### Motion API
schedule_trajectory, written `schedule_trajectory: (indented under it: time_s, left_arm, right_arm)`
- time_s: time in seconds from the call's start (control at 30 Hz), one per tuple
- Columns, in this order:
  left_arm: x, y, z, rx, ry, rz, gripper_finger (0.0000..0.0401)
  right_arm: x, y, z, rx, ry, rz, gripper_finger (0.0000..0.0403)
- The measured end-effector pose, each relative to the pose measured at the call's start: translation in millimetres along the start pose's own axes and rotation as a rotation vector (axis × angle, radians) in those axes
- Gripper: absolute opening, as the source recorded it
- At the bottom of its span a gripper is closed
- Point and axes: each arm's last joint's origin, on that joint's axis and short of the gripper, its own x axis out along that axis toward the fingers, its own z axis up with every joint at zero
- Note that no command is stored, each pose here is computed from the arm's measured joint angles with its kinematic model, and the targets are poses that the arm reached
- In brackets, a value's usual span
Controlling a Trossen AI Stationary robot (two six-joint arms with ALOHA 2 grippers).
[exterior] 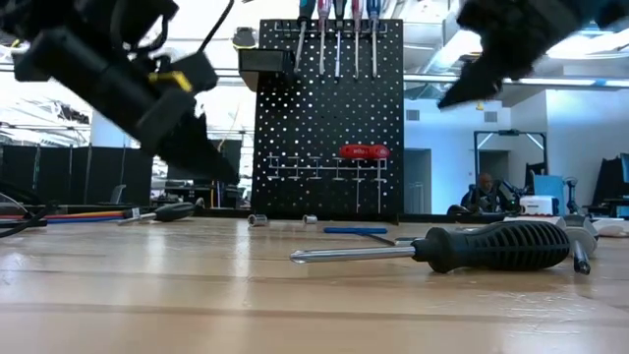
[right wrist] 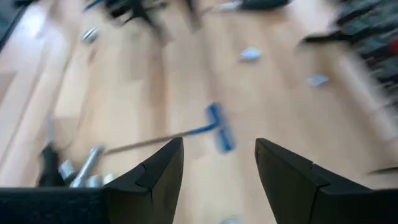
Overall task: Hang tools onto peg board
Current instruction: Move the black safety glass to the center of the table
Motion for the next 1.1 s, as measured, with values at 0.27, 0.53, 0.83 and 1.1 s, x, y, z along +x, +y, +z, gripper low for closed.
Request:
schedule_trajectory:
  time_s: [0.27,0.53,0.83,1.1]
  left_arm:
    - [5,16,-9,-0.05,-0.01,0.049,0.0256]
    - [-23,-20,4,0.141,0.012,-0.093,0.0256]
    - [-88,-64,26,0.22,0.128,0.034,0.0256]
    - [-130,-70,4,0.138,0.216,0.042,0.0256]
  right_arm:
    - [29,43,-32,0.027,-0.046,0.169,0.0207]
    - [43,64,-28,-0.051,-0.112,0.229,0.0207]
    - [48,66,-20,-0.053,-0.095,0.215,0.0207]
    - [42,74,-14,-0.078,-0.07,0.235,0.0207]
